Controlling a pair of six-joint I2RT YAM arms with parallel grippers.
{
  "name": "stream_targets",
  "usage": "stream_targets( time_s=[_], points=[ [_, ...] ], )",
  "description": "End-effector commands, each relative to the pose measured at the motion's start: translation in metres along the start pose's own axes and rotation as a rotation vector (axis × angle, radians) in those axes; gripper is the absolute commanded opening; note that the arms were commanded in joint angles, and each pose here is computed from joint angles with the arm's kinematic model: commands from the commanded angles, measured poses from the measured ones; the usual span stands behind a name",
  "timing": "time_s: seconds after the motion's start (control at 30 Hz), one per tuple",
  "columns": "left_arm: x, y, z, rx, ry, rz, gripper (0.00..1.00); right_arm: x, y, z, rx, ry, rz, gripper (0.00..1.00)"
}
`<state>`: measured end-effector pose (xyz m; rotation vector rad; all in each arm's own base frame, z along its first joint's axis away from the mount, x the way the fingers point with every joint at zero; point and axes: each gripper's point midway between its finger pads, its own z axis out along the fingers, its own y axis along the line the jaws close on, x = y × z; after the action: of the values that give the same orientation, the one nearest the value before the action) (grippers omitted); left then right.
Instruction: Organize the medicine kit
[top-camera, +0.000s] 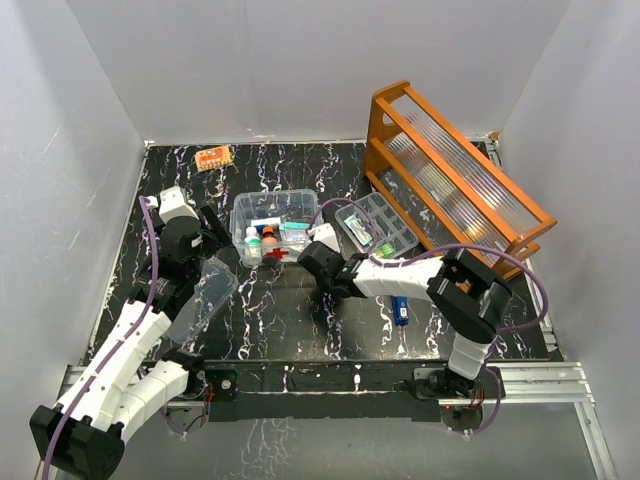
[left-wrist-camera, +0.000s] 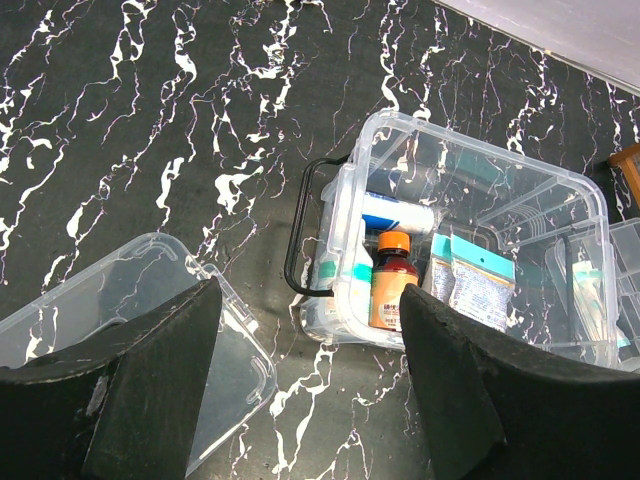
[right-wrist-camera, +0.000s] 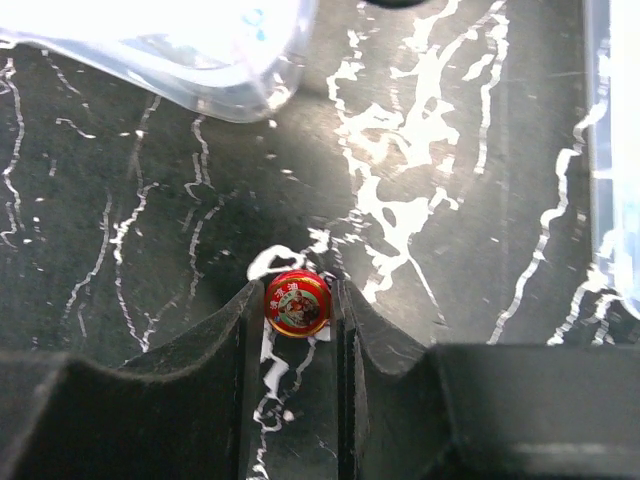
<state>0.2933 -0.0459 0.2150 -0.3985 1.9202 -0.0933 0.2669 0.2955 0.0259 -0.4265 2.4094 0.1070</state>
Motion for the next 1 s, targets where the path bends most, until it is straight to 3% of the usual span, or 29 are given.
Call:
stream_targets(
  time_s=[0.0,0.2,0.43,0.73,0.97],
  points=[
    [-0.004,0.005,-0.002,-0.018,-0.019,-0.002,0.71,-0.042,-0.021,-0.031,0.087,-0.131,0.069,0.19],
    [-0.004,0.005,-0.002,-0.018,-0.019,-0.003,0.71,-0.071,-0.054,-0.050,0.162,-0.225,0.162,0.20],
    [-0.004,0.006,-0.002,-0.022,-0.019,-0.001,0.71,-0.096,-0.108,-0.043,0.284,-0.254,0.252,0.20],
    [-0.003,0.006,-0.001,-0.027,-0.014,0.002,0.71,-0.158,-0.165,-0.004,0.323,-0.316,0.352,0.20],
    [-0.002,0.008,0.000,-0.037,-0.014,0.010,0.71,-0.176,-0.180,0.042,0.333,-0.297,0.342,0.20]
  ],
)
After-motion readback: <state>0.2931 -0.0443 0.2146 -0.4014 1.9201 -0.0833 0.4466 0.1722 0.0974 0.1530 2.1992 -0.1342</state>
